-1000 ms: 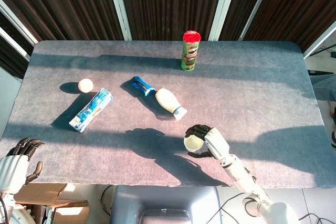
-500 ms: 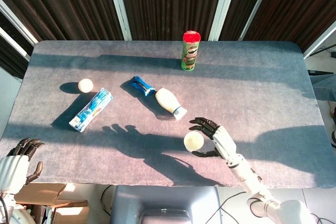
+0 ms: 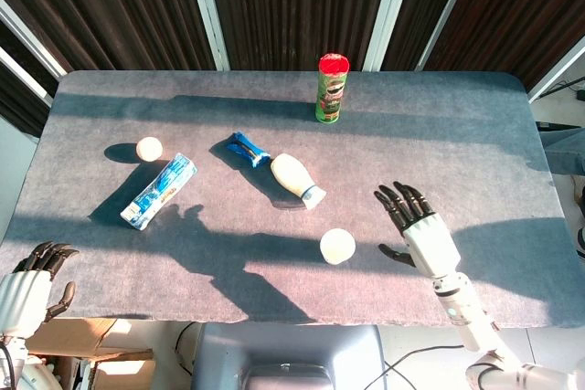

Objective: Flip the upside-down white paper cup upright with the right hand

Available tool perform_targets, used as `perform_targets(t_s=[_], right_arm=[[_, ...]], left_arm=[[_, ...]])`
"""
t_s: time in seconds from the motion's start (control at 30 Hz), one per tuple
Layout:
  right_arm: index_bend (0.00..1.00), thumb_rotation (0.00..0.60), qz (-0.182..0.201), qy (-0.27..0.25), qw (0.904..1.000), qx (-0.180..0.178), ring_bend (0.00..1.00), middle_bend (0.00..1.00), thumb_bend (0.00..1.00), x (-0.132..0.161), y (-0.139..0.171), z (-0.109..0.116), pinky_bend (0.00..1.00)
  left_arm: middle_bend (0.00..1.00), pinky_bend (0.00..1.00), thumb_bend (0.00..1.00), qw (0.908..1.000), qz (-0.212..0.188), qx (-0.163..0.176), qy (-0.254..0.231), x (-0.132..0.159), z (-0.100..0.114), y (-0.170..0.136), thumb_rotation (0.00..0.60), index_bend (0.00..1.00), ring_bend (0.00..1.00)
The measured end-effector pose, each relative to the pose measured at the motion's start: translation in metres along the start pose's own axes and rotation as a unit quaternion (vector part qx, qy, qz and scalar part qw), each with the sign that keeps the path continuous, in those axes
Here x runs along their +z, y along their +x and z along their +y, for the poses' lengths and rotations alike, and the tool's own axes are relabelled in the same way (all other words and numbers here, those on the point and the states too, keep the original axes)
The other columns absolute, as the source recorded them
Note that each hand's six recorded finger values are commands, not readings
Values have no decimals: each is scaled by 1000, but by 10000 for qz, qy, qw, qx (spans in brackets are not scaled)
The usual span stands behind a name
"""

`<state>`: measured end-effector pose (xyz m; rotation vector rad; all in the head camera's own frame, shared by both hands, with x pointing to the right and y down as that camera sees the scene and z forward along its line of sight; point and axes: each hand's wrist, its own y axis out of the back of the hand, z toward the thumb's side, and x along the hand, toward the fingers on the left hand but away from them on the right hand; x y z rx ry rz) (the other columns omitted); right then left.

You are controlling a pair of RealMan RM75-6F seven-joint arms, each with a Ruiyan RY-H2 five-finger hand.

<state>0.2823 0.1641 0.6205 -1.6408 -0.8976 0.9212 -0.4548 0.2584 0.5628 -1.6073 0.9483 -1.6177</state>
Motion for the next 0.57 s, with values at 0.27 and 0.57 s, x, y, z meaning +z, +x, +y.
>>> perform_targets(t_s=[0.27, 0.57], right_arm=[[148, 600, -1021, 963, 9845, 1051, 53, 163, 212, -46, 32, 18, 191], [149, 600, -1215, 820, 9808, 1287, 53, 163, 212, -48, 40, 15, 192]], left_arm=[[191, 301, 443, 10000, 48, 54, -5, -2, 2, -1, 600, 287, 125], [192, 302, 443, 10000, 54, 73, -25, -2, 3, -1, 600, 287, 125]])
